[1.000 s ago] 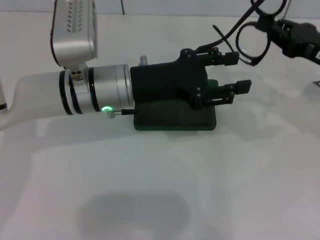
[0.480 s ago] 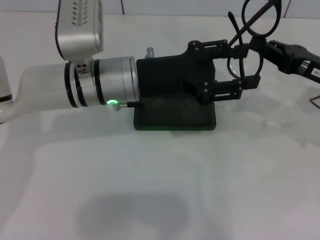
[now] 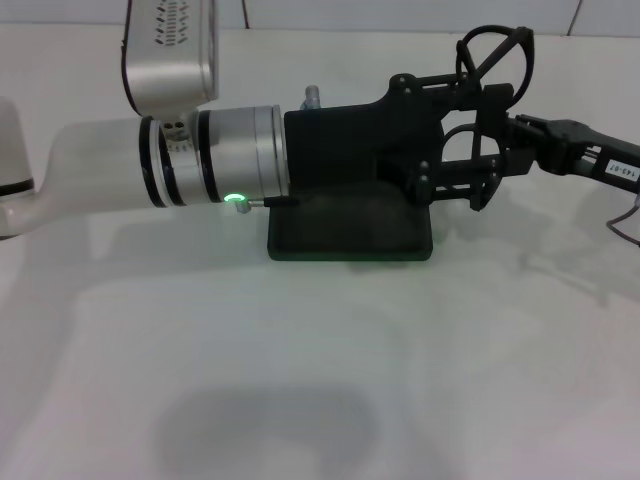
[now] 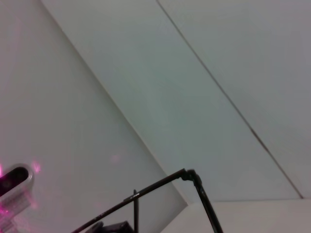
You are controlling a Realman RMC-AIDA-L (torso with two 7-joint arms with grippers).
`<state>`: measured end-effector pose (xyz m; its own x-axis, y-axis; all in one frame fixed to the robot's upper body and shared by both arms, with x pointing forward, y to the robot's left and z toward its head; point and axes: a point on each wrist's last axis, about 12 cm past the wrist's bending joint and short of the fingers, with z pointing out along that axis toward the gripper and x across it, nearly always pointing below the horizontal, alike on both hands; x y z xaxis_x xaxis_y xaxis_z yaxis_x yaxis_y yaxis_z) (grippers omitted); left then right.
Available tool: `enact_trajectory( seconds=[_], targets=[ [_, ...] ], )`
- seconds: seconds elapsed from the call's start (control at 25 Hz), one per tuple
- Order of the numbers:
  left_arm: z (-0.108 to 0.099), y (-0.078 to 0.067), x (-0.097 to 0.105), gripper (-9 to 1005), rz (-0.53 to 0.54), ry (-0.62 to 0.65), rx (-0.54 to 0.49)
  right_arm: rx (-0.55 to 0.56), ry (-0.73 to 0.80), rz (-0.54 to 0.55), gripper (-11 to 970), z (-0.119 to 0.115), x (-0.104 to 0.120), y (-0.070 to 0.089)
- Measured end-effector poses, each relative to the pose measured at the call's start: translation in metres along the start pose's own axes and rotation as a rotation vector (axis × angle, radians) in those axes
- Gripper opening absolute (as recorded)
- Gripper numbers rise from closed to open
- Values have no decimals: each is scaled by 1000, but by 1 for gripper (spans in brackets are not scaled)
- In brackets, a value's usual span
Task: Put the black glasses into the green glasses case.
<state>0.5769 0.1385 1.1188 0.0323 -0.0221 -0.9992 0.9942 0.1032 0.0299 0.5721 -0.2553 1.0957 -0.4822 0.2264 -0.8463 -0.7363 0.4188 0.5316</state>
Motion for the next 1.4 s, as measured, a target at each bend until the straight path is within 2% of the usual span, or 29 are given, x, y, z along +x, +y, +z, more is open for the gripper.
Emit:
enact_trajectory(
  seconds=[0.44,0.88,1.08,1.24,1.36,1.4],
  targets=[
    [-1,0,1,649,2,11,4,-51,14,-9,92,3,0,6],
    [-6,0,2,649,3,15,-4,-12,-60,-5,93,-6,-7,1],
    [-21,2,6,649,8,42,-41,0,-102,-5,93,-12,-12,0],
    [-41,5,9,649,7,40,-127,0,-99,-8,93,-13,-14,-1],
    [-49,8,4,649,5,1,-155,2,-78,1,93,-16,-13,-2],
    [-62,12,-7,649,-8,-61,-172,2,-67,7,93,-16,-12,-2]
  ],
)
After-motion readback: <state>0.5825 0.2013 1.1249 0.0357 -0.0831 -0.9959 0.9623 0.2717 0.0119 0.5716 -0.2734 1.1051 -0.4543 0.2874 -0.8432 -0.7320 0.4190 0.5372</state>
